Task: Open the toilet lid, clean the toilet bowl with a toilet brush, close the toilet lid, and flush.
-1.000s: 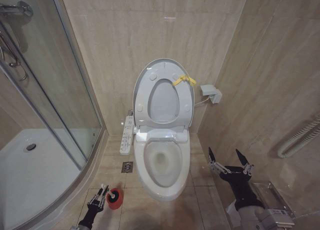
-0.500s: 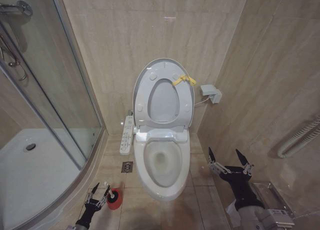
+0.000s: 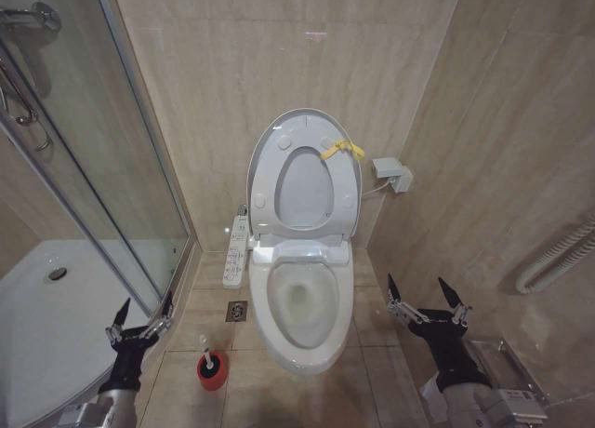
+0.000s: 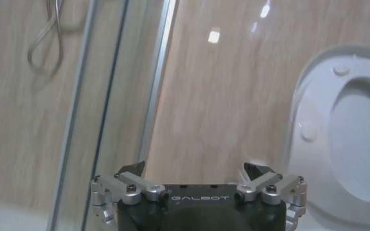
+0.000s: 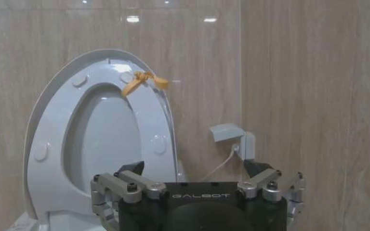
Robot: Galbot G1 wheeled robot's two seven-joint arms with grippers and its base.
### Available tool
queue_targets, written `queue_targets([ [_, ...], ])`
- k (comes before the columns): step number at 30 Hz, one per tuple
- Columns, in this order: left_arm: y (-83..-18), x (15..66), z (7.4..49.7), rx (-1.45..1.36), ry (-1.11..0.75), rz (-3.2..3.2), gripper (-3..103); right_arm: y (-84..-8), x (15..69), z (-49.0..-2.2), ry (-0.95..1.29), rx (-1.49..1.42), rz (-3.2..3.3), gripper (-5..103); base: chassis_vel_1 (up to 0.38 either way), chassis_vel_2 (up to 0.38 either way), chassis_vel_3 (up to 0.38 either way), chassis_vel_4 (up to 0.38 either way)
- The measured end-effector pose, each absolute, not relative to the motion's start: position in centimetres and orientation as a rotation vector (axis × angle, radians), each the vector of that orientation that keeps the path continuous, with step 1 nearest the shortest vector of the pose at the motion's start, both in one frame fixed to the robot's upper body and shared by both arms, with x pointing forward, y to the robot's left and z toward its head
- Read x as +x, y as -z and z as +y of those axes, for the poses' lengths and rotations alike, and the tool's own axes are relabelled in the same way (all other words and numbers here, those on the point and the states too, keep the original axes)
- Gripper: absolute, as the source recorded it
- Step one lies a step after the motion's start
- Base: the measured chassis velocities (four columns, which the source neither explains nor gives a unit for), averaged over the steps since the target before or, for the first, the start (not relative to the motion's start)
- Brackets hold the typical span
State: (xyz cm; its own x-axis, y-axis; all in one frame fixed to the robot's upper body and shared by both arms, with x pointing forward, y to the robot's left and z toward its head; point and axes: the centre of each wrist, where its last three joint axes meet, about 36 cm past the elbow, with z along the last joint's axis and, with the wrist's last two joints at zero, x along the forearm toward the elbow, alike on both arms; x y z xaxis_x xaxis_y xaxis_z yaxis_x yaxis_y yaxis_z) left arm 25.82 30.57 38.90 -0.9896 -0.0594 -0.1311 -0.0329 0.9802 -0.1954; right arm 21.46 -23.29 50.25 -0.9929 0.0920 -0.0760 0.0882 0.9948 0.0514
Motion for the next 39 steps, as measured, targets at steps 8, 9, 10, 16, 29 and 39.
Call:
queue_targets([
  [8, -46.5, 21.2, 25.7, -0.074, 0.051, 3.019, 100, -50.2, 21.5, -23.3, -0.073, 0.138, 3.059, 100, 0.0, 0.0, 0.0, 0.0],
  [9, -47.0, 20.9, 25.4, -0.071, 0.042, 3.017, 100, -50.2, 21.5, -23.3, -0.073, 0.138, 3.059, 100, 0.0, 0.0, 0.0, 0.0],
  [10, -47.0, 20.9, 25.4, -0.071, 0.042, 3.017, 100, -50.2, 21.5, -23.3, -0.073, 0.138, 3.059, 100, 0.0, 0.0, 0.0, 0.0],
  [16, -47.8, 20.1, 24.6, -0.048, -0.003, 3.006, 100, -50.2, 21.5, -23.3, -0.073, 0.138, 3.059, 100, 0.0, 0.0, 0.0, 0.0],
  [29, -47.4, 19.2, 23.2, -0.006, 0.016, 3.042, 100, -50.2, 21.5, -23.3, -0.073, 0.138, 3.059, 100, 0.0, 0.0, 0.0, 0.0],
  [39, -47.3, 19.2, 23.2, -0.003, 0.017, 3.042, 100, -50.2, 21.5, -23.3, -0.073, 0.138, 3.059, 100, 0.0, 0.0, 0.0, 0.0],
])
